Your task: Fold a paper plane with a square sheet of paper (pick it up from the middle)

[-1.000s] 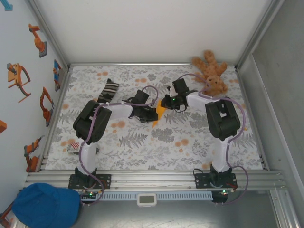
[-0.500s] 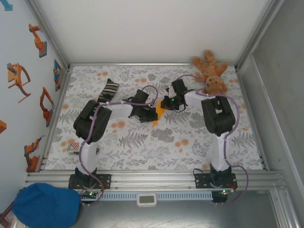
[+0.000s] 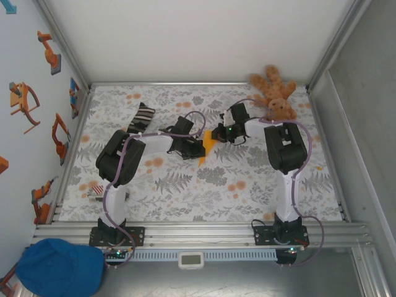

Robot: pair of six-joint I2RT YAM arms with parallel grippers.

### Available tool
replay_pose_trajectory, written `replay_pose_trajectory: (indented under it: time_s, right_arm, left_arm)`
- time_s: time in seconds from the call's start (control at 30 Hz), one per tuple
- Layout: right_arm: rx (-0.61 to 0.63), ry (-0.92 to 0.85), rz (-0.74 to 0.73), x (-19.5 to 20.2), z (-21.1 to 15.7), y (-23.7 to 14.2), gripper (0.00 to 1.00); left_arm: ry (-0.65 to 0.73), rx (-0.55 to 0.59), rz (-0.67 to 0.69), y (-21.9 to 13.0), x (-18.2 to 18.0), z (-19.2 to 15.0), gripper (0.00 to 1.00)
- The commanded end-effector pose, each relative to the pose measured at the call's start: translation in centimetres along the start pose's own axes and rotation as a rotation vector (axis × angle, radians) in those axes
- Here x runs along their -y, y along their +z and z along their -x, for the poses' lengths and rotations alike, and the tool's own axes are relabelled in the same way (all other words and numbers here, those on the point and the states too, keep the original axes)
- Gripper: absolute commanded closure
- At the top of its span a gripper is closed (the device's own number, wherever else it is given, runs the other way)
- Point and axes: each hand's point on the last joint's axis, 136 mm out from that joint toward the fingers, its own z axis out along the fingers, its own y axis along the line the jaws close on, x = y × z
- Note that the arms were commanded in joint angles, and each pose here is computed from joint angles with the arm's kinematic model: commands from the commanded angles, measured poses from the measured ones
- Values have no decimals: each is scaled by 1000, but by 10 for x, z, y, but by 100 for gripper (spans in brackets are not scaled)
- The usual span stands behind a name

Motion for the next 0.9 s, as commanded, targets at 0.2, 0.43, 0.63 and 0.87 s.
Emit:
replay_pose_trajectory:
  time_s: [0.2,0.43,0.63,0.87]
  right_arm:
    - [215,81,-20,64,74,-21,96]
    - [308,-15,-31,27,100,-71,96]
    - [308,-10,-12,-7,62,-96,97]
    - [181,-16,-20,-35,-1,-55,100]
  left_arm:
    - [-93,-171,166,16,-58,-53,100]
    - [-83,-140,164,12,-51,-39,100]
    - [-86,-114,154,11,-46,-31,100]
    - [-86,-106,145,11,-44,-28,100]
